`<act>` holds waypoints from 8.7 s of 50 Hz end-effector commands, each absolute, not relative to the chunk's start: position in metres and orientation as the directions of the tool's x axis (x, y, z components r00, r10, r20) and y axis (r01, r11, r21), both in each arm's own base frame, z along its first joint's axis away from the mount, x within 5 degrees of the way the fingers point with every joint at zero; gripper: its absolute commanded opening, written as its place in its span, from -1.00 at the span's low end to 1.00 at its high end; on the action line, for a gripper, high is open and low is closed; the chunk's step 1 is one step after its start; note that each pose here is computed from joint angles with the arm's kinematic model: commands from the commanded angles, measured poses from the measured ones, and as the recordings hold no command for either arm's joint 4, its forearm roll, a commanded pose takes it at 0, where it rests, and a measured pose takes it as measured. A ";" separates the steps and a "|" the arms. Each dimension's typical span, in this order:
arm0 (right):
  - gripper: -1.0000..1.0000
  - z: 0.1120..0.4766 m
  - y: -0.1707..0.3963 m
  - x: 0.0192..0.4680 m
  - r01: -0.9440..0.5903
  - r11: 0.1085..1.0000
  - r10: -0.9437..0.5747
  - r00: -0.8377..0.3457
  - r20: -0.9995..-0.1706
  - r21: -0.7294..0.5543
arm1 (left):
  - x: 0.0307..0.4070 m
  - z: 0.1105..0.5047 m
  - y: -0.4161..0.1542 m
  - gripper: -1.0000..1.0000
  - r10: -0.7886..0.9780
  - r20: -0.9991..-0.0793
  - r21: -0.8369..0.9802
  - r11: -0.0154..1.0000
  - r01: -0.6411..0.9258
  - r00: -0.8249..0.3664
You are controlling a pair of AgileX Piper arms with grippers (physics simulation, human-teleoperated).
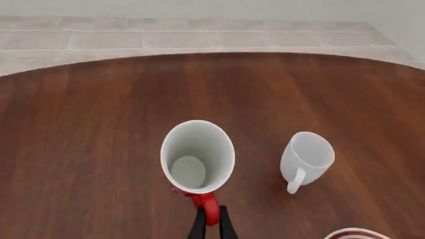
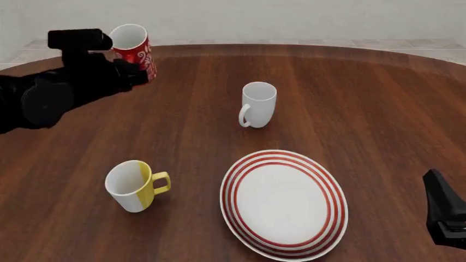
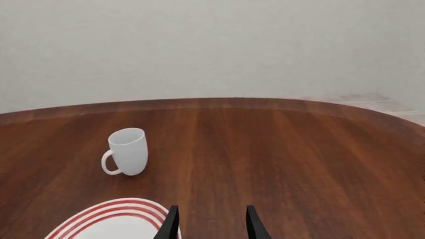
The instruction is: Pick up the red mug and put it on the plate
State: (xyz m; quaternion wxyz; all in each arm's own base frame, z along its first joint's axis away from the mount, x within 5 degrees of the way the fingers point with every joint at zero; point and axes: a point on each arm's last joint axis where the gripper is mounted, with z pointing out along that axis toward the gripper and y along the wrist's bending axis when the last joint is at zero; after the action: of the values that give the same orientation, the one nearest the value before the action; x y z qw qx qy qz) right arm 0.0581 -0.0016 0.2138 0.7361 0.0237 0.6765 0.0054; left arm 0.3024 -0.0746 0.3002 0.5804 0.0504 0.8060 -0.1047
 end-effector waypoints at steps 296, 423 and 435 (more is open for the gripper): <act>1.00 0.215 -0.002 0.056 0.033 0.997 0.067 0.104 -0.992 0.071 | 0.168 0.190 -0.275 -1.00 0.284 -0.812 -0.243 0.629 0.738 -0.509; 1.00 0.214 -0.002 0.056 0.027 0.998 0.059 0.097 -0.994 0.062 | 0.119 0.294 -0.214 1.00 0.216 -0.905 -0.199 0.545 0.814 -0.365; 1.00 0.214 -0.002 0.056 0.028 0.998 0.055 0.097 -0.994 0.058 | 0.108 0.335 -0.177 1.00 0.154 -0.938 -0.177 0.560 0.809 -0.312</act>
State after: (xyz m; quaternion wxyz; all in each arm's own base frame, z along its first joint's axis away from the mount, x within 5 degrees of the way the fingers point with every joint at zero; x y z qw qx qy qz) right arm 0.0562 -0.0019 0.2141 0.7399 0.0321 0.6719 0.0102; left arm 0.1195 -0.2081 0.3037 0.4576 0.3368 0.7527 -0.3327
